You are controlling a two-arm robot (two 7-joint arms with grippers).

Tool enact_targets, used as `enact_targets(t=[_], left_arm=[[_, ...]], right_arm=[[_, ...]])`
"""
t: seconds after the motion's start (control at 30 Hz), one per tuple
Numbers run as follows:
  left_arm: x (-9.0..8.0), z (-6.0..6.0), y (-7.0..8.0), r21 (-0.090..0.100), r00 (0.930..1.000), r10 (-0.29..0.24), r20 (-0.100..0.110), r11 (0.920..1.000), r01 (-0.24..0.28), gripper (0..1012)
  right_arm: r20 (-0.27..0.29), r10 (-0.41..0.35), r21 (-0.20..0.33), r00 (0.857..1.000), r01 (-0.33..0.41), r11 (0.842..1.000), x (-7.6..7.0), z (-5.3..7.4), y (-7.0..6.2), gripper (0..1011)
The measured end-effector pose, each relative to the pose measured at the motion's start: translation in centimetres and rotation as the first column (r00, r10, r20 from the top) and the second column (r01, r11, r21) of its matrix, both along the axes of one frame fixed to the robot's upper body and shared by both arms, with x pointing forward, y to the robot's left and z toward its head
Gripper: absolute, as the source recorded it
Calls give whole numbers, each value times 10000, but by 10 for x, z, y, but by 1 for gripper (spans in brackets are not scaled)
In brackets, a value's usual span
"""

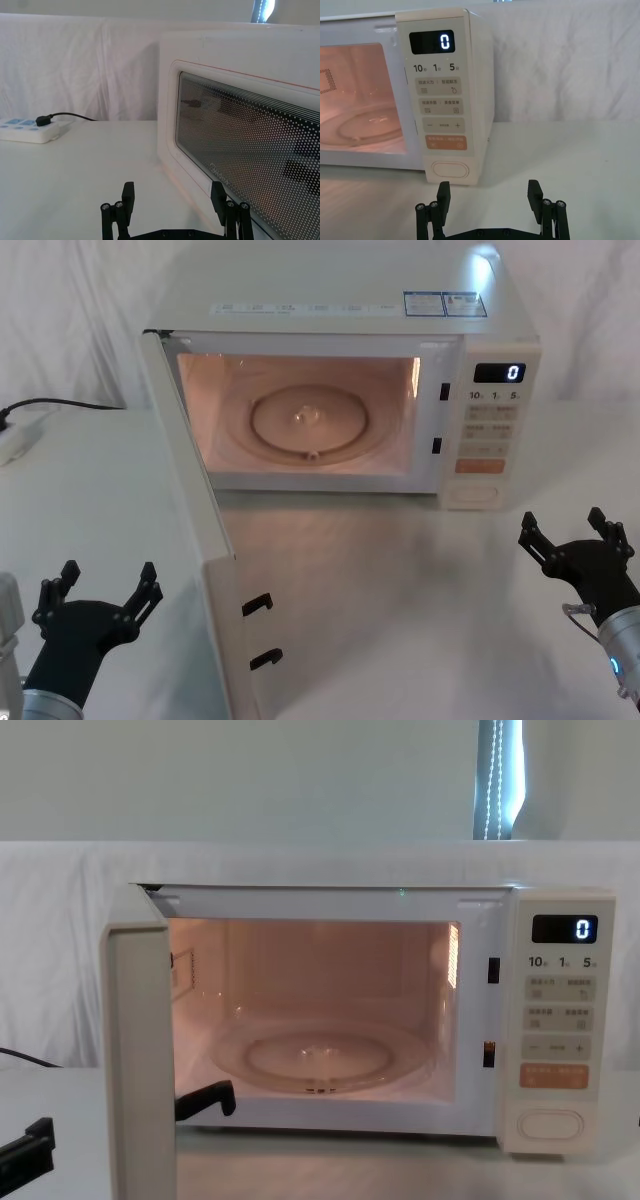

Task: Press the button to open the microwave door with one hand; close the microwave door with the other hand.

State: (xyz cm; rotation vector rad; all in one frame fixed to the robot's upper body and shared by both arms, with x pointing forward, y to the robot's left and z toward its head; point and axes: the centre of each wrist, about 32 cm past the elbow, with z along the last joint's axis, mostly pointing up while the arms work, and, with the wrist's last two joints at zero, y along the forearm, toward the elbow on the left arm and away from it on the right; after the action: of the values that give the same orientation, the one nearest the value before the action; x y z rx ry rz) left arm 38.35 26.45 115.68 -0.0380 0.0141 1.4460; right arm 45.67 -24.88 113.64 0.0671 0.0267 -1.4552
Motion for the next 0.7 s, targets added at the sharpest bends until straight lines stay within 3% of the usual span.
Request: enact_targets(t=[0.27,0.53,0.7], left_arm=[[0,0,0,0,10000,0,0,10000,0,1001],[0,0,0,0,10000,0,0,10000,0,838],[0,0,0,1,10000,0,0,10000,0,659]], right_arm=[[0,2,-1,10000,-2,10000,0,0,0,1002],[2,4,-6,10000,-4,10000,0,0,0,1002],[-1,4,-8,10000,-4,10000,0,0,0,1002]])
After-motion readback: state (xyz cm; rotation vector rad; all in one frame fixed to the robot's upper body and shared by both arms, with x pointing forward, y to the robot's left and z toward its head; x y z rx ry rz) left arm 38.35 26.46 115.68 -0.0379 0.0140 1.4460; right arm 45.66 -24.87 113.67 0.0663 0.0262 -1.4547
